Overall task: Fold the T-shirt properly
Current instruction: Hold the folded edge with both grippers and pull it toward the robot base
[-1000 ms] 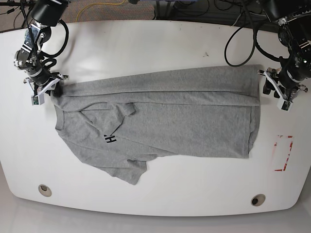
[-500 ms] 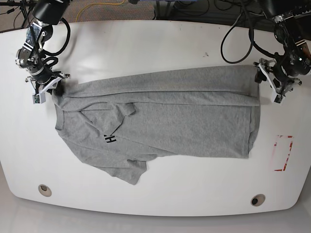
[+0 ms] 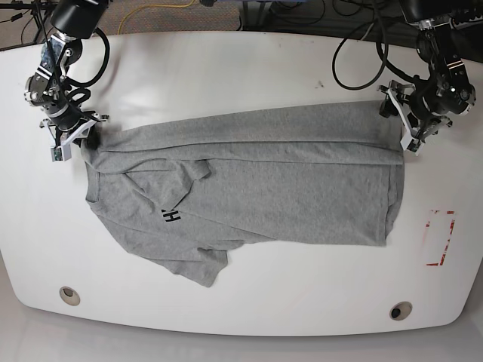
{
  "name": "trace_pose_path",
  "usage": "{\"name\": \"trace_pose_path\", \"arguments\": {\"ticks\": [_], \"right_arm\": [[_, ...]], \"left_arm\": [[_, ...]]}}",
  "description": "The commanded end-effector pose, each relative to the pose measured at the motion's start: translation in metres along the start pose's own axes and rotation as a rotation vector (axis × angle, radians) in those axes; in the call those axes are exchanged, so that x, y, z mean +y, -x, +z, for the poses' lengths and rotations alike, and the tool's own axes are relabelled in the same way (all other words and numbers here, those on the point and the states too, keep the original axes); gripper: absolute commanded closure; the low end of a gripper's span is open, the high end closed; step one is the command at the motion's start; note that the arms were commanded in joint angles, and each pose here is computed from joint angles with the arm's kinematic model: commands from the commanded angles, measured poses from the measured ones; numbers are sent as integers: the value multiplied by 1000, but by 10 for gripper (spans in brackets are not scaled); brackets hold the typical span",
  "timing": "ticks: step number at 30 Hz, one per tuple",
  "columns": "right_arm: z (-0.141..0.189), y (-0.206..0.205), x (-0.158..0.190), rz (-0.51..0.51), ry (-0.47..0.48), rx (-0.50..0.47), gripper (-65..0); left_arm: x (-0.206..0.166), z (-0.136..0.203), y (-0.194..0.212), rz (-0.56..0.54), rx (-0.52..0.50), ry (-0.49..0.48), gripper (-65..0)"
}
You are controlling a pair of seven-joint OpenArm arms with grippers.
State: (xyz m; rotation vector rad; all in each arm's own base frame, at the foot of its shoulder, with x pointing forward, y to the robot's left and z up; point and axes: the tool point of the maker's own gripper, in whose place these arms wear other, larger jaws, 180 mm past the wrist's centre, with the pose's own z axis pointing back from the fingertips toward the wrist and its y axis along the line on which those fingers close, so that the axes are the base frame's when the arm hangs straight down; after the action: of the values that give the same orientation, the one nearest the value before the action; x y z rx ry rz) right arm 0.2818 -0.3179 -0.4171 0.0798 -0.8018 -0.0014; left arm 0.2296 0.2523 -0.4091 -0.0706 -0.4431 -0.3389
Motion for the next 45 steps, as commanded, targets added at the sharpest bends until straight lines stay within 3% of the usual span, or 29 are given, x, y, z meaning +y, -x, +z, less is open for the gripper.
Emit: {"name": "trace_pose_path", "arguments": {"ticks": [1, 10, 13, 15, 17, 19, 31, 37, 45], "right_arm": [[5, -17, -5, 28, 1, -40, -89], [5, -16, -5, 28, 1, -39, -87], [5, -15, -5, 28, 2, -35, -86], [6, -9, -5, 27, 3, -24, -82], [8, -2, -6, 28, 4, -9, -59], [11, -1, -5, 38, 6, -8, -35], [35, 35, 12, 72, -2, 49, -19], [54, 57, 22, 116, 1, 133, -17], [87, 74, 30, 117, 39, 158, -19]], "left_arm": [[4, -3, 1, 14, -1, 7, -354], [2, -9, 8, 30, 19, 26, -339], [-2, -11, 8, 20, 24, 34, -258], [-4, -12, 8, 14, 26, 39, -167], [-4, -12, 8, 11, 29, 40, -76], [-3, -11, 9, 12, 30, 38, -28], [5, 5, 19, -43, 52, -4, -32], [11, 24, 27, -113, 72, -47, -35], [13, 43, 37, -194, 104, -79, -36]]}}
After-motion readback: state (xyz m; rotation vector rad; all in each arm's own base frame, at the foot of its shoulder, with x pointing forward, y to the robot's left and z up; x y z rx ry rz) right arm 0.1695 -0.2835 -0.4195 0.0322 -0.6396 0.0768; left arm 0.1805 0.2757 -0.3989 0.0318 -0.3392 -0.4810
